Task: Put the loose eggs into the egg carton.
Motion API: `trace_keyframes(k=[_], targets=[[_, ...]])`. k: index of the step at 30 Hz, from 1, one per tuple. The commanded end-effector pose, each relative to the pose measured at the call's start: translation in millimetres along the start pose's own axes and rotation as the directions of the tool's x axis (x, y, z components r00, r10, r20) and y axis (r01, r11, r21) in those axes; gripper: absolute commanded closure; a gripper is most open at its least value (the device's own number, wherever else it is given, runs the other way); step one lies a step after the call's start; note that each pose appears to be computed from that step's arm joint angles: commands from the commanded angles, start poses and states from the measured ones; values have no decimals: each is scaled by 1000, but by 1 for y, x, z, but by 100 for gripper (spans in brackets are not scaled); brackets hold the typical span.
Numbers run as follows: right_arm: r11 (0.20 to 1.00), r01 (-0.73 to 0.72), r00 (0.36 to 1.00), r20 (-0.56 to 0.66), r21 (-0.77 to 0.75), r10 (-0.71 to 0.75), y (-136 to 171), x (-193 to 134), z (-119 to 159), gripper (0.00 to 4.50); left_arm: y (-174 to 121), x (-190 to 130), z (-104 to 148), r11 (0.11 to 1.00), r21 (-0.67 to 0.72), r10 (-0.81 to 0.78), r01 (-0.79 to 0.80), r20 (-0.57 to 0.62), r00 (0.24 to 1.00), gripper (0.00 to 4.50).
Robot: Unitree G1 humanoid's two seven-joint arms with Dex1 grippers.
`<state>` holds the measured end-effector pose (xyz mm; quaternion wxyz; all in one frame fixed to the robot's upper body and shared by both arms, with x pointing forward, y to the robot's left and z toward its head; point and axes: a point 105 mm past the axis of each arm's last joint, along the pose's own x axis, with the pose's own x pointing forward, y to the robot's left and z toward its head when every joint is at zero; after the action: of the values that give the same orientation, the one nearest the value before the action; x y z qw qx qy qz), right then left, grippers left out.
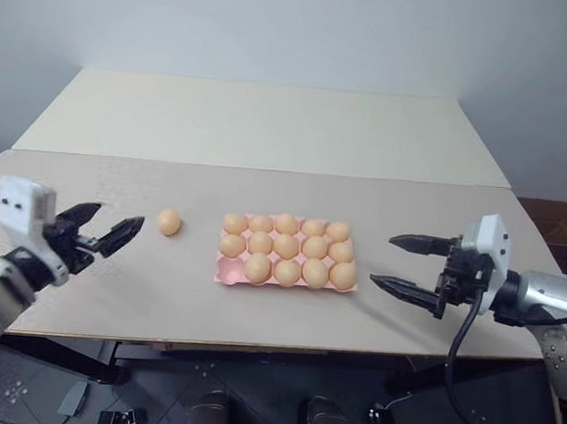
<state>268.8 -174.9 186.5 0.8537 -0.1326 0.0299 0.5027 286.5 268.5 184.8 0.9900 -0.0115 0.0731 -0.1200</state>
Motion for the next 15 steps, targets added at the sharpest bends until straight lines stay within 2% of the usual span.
trace_keyframes(k=[1, 4, 8, 15], targets=[[999, 10, 999, 33, -40, -8, 1, 0, 12, 0, 5, 17, -8, 995, -2, 99, -99, -59, 993, 3], [999, 9, 999, 39, -47, -7, 2, 2, 13, 0, 7, 36, -16, 988, -32, 148, -153, -117, 982, 3], [998, 13, 999, 47, -56, -11, 1, 3, 15, 0, -5, 59, -25, 992, -72, 92, -104, -153, 984, 3], [998, 4, 998, 57, -61, 0, 3, 4, 18, 0, 2, 81, -47, 991, -70, 91, -114, -269, 959, 3]])
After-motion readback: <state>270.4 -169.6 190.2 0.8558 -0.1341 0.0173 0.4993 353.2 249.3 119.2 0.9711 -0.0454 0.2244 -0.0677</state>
